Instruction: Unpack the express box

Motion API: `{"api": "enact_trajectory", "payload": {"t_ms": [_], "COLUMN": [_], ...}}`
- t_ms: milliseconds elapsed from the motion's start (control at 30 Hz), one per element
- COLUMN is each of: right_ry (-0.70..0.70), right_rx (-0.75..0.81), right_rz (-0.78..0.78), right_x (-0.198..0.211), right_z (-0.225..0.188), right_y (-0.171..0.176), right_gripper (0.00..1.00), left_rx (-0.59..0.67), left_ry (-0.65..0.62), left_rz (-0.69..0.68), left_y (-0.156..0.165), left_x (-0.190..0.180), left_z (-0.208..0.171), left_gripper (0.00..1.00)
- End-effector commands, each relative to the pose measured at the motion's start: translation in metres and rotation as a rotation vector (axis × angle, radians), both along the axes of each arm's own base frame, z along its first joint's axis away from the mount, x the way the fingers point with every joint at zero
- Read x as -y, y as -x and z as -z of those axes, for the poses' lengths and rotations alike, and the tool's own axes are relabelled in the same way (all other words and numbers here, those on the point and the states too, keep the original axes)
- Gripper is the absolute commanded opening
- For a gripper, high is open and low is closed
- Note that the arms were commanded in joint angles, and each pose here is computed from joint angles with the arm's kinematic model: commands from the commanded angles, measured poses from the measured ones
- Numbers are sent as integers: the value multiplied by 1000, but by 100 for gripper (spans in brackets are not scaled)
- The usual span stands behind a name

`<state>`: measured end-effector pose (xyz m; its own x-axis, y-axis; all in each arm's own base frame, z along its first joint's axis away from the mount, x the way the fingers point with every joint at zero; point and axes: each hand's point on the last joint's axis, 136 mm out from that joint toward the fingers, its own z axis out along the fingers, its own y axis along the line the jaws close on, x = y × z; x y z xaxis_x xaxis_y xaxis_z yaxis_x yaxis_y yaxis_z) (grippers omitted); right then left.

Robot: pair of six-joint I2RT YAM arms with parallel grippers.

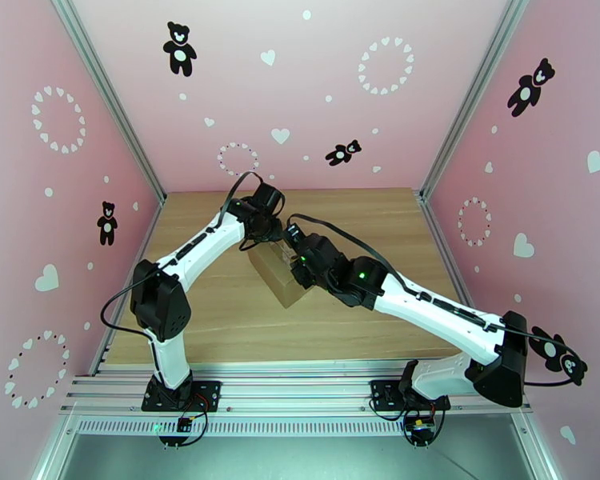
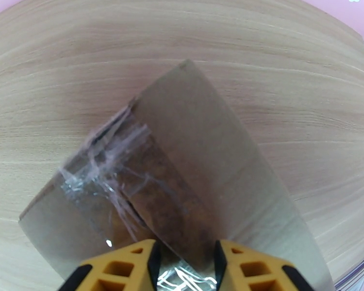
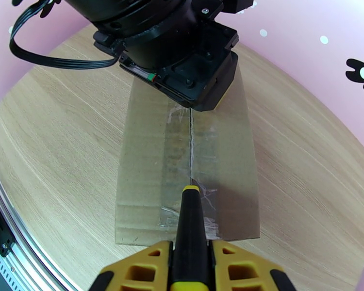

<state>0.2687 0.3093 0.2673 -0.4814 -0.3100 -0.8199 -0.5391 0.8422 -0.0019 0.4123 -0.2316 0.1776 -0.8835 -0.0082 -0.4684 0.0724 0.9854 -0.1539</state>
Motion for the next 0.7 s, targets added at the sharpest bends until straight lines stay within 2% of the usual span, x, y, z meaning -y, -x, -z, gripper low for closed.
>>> {"api": "enact_trajectory", "payload": {"t_ms": [0, 333, 667], "right_ry": [24, 21, 43], "right_rx": [-28, -20, -57], "right_rz": [2, 6, 22], "right_x": [14, 14, 19], "right_z": [2, -2, 17], "right_y": [12, 15, 19], "right_gripper": [0, 0, 0], "left_rx": [-91, -118, -124], "left_ry": [-89, -114, -109], "left_rz": [-40, -81, -109], "left_y": [7, 7, 6], "left_x": [-13, -21, -24], "left_z": [40, 48, 49], "left_gripper": [38, 37, 36]}}
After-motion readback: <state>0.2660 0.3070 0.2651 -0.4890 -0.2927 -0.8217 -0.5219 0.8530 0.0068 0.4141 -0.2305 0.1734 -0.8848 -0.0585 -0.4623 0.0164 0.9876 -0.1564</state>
